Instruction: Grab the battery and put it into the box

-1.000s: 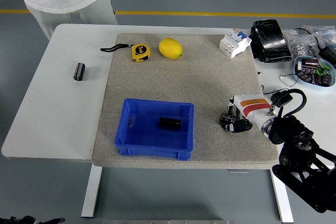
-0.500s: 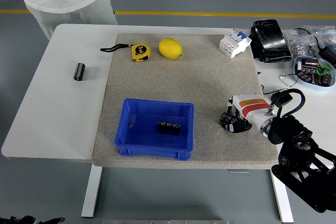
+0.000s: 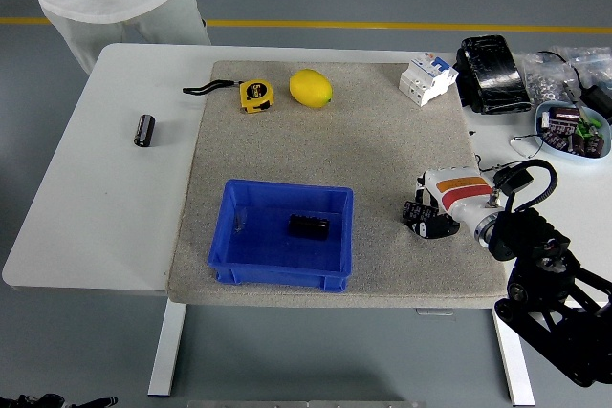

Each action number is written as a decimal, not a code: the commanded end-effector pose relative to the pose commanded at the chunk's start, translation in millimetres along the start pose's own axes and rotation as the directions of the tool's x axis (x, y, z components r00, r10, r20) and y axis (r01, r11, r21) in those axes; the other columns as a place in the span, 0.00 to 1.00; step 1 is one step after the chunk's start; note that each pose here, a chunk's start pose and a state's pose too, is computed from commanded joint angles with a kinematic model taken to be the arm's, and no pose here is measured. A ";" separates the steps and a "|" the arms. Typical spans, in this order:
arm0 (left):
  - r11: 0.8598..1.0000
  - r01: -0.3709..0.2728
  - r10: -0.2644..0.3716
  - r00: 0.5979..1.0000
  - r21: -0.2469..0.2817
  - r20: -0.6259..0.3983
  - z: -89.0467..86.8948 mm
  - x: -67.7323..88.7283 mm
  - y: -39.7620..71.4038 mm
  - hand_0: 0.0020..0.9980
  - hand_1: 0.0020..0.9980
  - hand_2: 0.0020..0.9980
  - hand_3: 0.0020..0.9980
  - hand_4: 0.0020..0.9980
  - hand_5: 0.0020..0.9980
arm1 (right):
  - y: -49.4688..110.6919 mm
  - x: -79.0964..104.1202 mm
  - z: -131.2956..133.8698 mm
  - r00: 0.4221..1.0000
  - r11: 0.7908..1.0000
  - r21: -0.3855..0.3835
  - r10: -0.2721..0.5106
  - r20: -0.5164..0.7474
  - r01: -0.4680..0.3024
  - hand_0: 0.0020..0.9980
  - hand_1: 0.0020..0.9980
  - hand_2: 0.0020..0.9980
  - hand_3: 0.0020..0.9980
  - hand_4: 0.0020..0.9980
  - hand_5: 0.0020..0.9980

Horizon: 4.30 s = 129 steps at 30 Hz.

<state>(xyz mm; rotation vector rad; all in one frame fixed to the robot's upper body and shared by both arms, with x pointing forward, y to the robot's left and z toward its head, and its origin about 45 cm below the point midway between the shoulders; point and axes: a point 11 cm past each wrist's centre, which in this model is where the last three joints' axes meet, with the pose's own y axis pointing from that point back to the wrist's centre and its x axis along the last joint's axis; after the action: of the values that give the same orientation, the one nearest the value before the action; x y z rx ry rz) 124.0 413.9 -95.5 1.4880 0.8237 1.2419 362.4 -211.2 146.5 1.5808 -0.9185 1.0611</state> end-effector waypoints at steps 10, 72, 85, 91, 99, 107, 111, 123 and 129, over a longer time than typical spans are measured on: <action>1.000 0.000 0.000 1.000 0.003 0.001 -1.3 -0.2 -0.2 0.79 0.81 0.83 0.70 0.76 0.67 | -0.3 9.8 -1.7 0.999 1.000 0.004 0.027 0.022 -0.027 0.00 0.11 0.22 0.41 0.73 0.09; 1.000 0.001 -0.001 1.000 0.000 0.010 0.5 0.5 0.2 0.80 0.81 0.83 0.70 0.77 0.67 | -10.2 40.3 -42.0 0.986 0.938 0.341 0.005 -0.167 0.053 0.77 0.78 0.83 0.87 1.00 0.24; 1.000 -0.001 0.001 1.000 -0.004 0.012 2.9 2.0 0.7 0.80 0.81 0.83 0.70 0.77 0.67 | -12.4 35.1 -37.1 0.979 0.939 0.335 -0.005 -0.205 0.075 0.78 0.78 0.83 0.87 0.99 0.23; 1.000 -0.002 0.002 1.000 -0.004 0.013 2.9 2.2 0.7 0.79 0.81 0.83 0.70 0.77 0.67 | -13.5 35.9 -32.1 0.979 0.944 0.320 -0.007 -0.205 0.074 0.78 0.78 0.83 0.87 0.99 0.23; 1.000 -0.004 0.004 1.000 -0.004 0.017 3.6 3.7 1.0 0.79 0.80 0.83 0.70 0.77 0.67 | -15.9 34.8 -28.9 0.985 0.951 0.305 -0.006 -0.174 0.060 0.71 0.69 0.75 0.80 0.98 0.23; 1.000 -0.006 0.006 1.000 -0.002 0.022 3.4 4.4 1.0 0.79 0.81 0.83 0.70 0.77 0.67 | -19.0 22.4 -35.2 0.991 0.951 0.299 -0.040 -0.128 0.077 0.66 0.63 0.68 0.77 0.98 0.23; 1.000 -0.007 0.007 1.000 -0.001 0.024 3.0 4.3 1.0 0.79 0.81 0.83 0.70 0.77 0.67 | -21.6 17.4 -35.3 0.993 0.954 0.289 -0.045 -0.105 0.074 0.56 0.56 0.58 0.63 0.91 0.21; 1.000 -0.003 0.003 0.999 0.003 0.032 2.1 2.9 0.8 0.79 0.81 0.83 0.70 0.77 0.67 | -27.2 5.9 -21.4 0.997 0.967 0.250 -0.044 -0.056 0.057 0.47 0.43 0.46 0.47 0.75 0.14; 1.000 -0.002 0.002 1.000 0.000 0.031 3.3 2.8 1.0 0.79 0.81 0.83 0.70 0.77 0.67 | -27.9 1.0 -16.6 0.998 0.970 0.236 -0.046 -0.049 0.056 0.45 0.42 0.45 0.46 0.74 0.12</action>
<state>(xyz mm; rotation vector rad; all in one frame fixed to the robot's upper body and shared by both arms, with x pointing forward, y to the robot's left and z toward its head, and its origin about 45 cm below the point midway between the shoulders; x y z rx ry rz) 127.8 415.3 -93.7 1.5048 0.8016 1.2173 385.3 -188.7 141.1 1.7598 -0.7383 1.1990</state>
